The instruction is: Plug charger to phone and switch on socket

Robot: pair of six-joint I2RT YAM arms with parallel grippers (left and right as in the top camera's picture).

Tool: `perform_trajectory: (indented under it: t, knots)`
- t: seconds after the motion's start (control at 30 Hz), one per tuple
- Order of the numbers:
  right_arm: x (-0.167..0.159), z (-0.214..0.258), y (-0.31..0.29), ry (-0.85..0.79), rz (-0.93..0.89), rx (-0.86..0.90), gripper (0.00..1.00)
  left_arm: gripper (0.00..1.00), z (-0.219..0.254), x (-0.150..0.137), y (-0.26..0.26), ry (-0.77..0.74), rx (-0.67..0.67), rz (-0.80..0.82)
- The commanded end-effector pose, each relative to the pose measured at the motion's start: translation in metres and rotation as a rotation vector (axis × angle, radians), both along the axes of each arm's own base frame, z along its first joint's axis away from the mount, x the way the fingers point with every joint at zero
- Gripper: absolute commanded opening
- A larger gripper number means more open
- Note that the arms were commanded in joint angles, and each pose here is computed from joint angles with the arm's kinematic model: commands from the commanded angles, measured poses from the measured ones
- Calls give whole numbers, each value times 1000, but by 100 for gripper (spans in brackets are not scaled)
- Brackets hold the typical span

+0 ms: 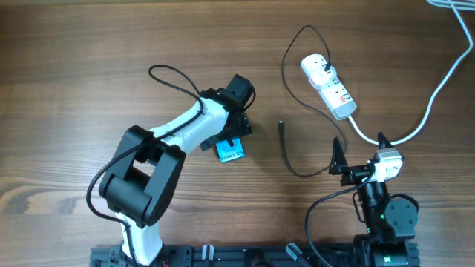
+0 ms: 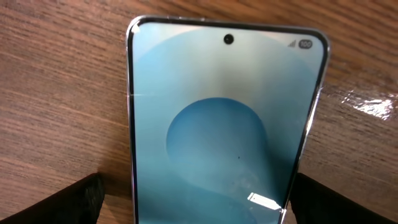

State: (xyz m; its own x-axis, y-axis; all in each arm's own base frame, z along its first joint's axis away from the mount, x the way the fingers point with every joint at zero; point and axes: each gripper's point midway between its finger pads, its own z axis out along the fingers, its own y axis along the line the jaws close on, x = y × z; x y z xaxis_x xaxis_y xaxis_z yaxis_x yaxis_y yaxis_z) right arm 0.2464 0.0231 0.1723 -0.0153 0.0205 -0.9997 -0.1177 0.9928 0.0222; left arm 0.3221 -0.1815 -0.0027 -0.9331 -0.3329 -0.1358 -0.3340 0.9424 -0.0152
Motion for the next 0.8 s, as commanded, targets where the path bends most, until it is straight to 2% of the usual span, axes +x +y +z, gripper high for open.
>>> perform_trajectory:
  t: [0.0, 0.17, 0.3, 0.4, 0.47, 0.77]
  knots:
    - [0, 1, -3, -5, -15, 8, 100, 96, -11, -8, -4, 26, -15, -17]
    - [0, 1, -3, -5, -15, 7, 100, 96, -11, -8, -6, 26, -26, -18]
    - [0, 1, -3, -5, -15, 8, 100, 85, -11, -8, -6, 27, -25, -18]
    - [0, 1, -3, -5, -15, 7, 100, 84, -11, -10, -4, 36, -19, -18]
    - [0, 1, -3, -5, -15, 7, 100, 76, -11, -12, -3, 45, -13, -18]
    - [0, 1, -3, -5, -15, 7, 100, 73, 5, -4, -8, 39, -19, -16]
